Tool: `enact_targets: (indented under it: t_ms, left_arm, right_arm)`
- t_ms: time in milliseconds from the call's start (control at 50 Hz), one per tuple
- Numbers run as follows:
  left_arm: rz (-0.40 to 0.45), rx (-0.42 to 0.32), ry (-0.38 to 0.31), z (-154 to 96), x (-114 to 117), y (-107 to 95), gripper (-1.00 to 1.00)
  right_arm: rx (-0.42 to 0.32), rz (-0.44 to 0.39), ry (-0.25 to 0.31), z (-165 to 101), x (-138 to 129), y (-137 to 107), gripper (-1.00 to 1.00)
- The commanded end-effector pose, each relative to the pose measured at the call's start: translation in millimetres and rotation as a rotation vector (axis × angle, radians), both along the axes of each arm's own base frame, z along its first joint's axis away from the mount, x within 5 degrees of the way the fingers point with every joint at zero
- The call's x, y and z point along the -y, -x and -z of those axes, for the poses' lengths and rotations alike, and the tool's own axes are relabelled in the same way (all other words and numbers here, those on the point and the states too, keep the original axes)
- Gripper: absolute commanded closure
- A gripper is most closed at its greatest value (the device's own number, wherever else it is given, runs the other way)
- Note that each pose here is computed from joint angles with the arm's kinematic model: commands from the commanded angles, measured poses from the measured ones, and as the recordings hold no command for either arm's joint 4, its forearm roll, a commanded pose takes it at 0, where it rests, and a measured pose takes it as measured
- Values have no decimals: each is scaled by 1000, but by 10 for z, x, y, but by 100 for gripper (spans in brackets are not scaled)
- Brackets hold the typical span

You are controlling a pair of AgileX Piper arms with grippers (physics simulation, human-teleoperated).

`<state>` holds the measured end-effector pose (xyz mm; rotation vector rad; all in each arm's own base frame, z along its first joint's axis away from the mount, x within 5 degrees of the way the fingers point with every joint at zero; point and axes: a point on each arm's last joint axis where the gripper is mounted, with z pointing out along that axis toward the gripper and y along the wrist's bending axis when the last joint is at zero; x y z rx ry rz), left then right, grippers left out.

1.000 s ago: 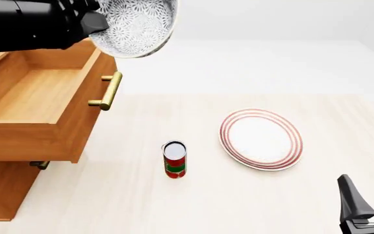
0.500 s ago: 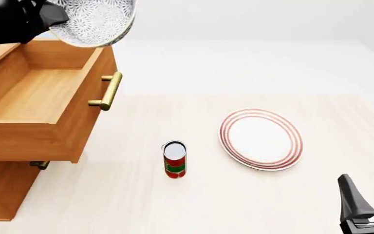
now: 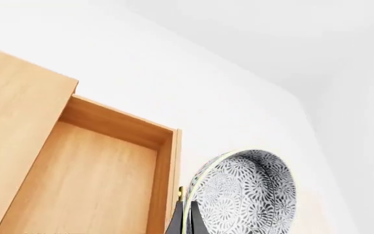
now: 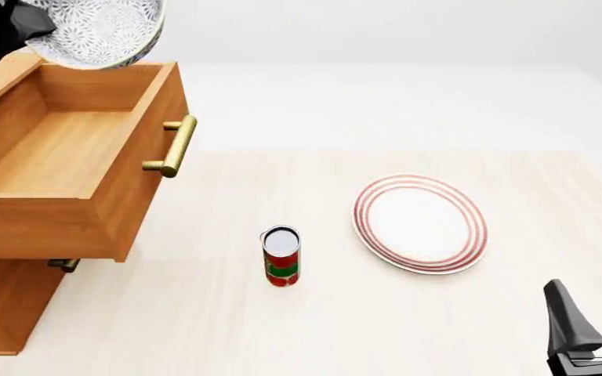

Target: Put the bowl in the top drawer of the cabinet.

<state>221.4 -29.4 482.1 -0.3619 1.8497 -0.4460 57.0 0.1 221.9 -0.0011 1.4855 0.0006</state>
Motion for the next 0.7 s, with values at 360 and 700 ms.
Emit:
enact_targets:
  t_ms: [360,700]
  left_arm:
    - [-153,-21,-50,-155,-375,128,100]
    - [-180,-48,-45,-245,-427,166,100]
  right_arm:
    - [0,0,0,0,0,0,-100]
    - [0,0,0,0,0,0,-100]
